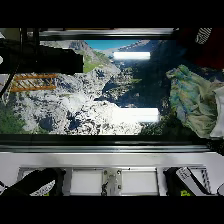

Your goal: Fold the clothes and pants, and hang the long-sleeved shirts on hangers.

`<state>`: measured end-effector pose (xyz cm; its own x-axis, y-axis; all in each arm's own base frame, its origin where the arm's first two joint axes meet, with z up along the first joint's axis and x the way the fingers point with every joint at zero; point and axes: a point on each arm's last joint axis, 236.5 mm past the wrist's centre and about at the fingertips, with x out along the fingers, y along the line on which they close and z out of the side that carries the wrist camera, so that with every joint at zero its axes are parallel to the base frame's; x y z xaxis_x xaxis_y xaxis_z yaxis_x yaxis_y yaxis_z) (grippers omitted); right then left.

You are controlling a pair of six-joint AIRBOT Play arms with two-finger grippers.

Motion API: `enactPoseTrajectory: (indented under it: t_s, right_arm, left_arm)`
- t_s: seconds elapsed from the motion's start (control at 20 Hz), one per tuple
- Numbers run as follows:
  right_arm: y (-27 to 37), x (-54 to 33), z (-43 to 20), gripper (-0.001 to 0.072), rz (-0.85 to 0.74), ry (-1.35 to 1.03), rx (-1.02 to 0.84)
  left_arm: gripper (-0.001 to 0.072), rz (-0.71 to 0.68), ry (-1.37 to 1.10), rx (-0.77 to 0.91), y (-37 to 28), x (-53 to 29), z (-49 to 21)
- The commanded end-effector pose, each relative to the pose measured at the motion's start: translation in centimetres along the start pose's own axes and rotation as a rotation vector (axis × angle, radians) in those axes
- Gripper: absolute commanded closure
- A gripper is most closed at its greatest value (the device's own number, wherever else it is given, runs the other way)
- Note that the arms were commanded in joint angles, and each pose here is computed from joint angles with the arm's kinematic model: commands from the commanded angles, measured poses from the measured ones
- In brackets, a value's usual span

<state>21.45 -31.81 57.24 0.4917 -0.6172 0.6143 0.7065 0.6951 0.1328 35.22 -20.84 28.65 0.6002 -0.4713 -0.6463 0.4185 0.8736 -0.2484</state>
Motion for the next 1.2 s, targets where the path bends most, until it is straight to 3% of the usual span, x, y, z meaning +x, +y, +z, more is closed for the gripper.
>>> enactPoseTrajectory:
  t_s: [0.0,0.85,0.9,0.95,1.0,1.15]
  right_arm:
    - [-1.9,0.3,-1.6,0.0702,-0.069,0.040,-0.040]
    - [-6.5,0.8,-7.1,0.0680,-0.212,0.147,0.004]
    - [-6.5,0.8,-7.1,0.0486,-0.213,0.146,0.019]
    - [-6.5,0.8,-7.1,0.0230,-0.214,0.147,0.018]
    - [-6.5,0.8,-7.2,0.0096,-0.214,0.147,0.019]
    - [-6.2,0.6,-6.3,0.0100,-0.207,0.134,0.018]
  left_arm:
    - [0.0692,0.000,0.000,-0.001,0.0,0.0,0.0]
    - [0.0693,0.000,0.002,-0.001,0.0,0.1,0.0]
    - [0.0693,-0.001,0.002,-0.001,0.0,0.1,0.0]
    - [0.0693,0.000,0.002,-0.001,0.0,0.1,0.0]
    - [0.0693,0.000,0.002,-0.001,0.0,0.1,0.0]
    - [0.0693,-0.001,0.002,-0.001,0.0,0.1,0.0]
